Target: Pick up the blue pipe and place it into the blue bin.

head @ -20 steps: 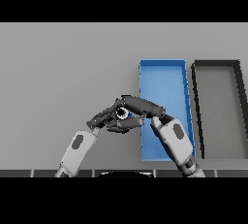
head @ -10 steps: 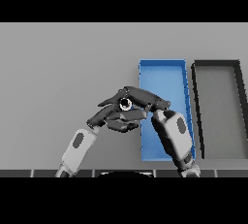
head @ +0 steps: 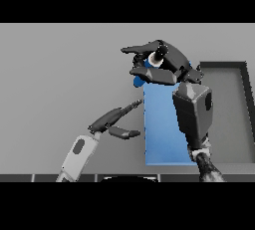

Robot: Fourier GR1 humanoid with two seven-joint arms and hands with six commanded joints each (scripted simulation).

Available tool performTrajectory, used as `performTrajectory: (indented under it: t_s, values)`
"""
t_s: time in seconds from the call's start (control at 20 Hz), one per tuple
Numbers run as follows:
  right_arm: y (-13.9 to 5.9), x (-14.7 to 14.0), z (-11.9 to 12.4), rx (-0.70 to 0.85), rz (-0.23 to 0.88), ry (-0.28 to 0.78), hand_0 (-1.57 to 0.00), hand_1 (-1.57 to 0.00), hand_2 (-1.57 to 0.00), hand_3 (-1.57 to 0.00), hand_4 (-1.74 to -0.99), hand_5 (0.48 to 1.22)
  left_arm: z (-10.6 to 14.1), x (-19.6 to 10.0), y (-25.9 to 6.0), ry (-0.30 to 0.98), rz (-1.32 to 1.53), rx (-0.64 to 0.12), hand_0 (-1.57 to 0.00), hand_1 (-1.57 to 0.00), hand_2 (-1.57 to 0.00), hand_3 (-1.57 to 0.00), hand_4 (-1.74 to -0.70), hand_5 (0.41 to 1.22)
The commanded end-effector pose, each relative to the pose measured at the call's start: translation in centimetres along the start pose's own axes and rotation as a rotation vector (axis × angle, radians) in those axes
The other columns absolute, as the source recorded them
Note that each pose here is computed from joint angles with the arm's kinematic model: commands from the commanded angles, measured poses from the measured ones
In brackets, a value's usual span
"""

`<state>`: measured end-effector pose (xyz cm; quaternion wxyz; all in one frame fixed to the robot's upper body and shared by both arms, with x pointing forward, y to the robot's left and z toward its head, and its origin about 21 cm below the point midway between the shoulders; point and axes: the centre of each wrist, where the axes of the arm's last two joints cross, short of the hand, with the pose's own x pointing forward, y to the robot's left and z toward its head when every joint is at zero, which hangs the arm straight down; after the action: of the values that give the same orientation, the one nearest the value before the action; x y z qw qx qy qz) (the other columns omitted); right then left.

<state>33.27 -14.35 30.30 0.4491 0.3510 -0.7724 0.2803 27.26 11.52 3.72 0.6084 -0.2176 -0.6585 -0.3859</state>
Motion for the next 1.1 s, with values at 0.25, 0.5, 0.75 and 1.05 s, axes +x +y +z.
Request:
performTrajectory:
  t_s: [0.25, 0.5, 0.75, 1.05]
  values:
    - [-5.2, -0.7, 1.9, -0.238, 0.1, 0.103, -1.57, -1.57, -1.57, -1.57, -1.499, 1.221, 0.5, 0.6, 0.3, 0.018, -0.004, 0.023, 0.0, 0.0, 0.0, 0.0, -0.95, 0.474]
    - [-7.3, -4.2, 5.2, -0.373, 0.122, 0.293, -1.57, -1.57, -1.57, -1.57, -1.499, 1.221, 0.8, 0.2, 0.6, 0.012, -0.015, 0.029, 0.0, 0.0, 0.0, 0.0, -0.94, 0.465]
    - [-7.9, -7.0, 8.6, -0.498, 0.126, 0.491, -1.57, -1.57, -1.57, -1.57, -1.5, 1.221, 0.2, 0.1, 0.5, 0.003, -0.024, 0.043, 0.0, 0.0, 0.0, 0.0, -0.93, 0.46]
    - [-7.7, -11.8, 11.8, -0.646, 0.078, 0.715, -1.57, -1.57, -1.57, -1.57, -1.499, 1.221, 0.4, 0.0, 0.9, 0.004, -0.044, 0.056, 0.0, 0.0, 0.0, 0.0, -0.93, 0.467]
